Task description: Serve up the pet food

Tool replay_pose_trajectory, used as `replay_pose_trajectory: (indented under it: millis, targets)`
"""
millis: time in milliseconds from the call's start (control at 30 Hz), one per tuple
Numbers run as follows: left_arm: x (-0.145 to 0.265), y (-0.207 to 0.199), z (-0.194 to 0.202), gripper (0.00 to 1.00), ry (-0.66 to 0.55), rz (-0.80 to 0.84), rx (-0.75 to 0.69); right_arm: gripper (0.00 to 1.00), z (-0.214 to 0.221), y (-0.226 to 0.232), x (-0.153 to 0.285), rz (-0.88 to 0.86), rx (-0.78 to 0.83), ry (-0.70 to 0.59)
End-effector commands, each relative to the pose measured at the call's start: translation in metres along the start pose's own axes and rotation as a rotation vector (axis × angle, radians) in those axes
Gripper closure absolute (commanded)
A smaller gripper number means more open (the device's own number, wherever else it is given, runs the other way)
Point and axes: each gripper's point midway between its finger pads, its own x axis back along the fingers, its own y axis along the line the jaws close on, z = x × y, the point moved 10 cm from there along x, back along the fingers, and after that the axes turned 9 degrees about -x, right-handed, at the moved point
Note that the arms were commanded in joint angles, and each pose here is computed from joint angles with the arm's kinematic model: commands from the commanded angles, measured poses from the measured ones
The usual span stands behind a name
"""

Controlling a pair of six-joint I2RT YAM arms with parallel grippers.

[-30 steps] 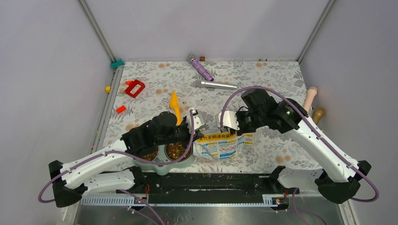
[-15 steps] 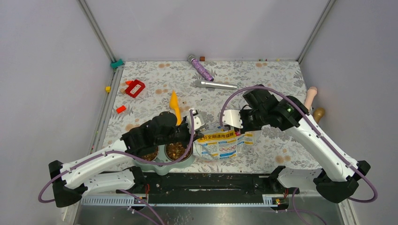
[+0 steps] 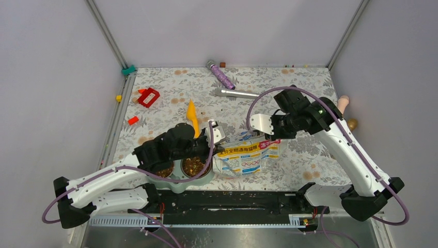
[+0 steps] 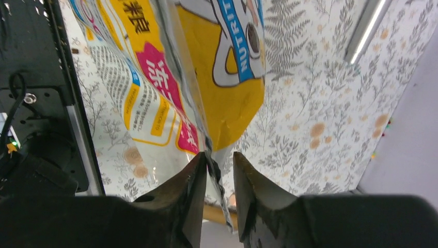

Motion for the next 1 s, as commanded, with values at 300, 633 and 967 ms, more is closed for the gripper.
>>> replay_pose_trajectory:
  millis: [300, 633, 967]
  targets:
    - [0.019, 0.008, -0.041, 1.0, -0.186, -0.042, -0.04, 0.72, 0.023, -0.013, 0.019, 0.102, -0.039, 0.136]
    - [0.045, 0.009, -0.073, 0.01, -0.286, -0.038, -0.008, 0.01, 0.017, -0.004, 0.054, 0.332, 0.012, -0.089]
    - [0.059, 0.093, -0.116, 0.02, -0.261, -0.68, 0.576, 0.01, -0.022, -0.024, 0.1, 0.762, -0.372, -0.713]
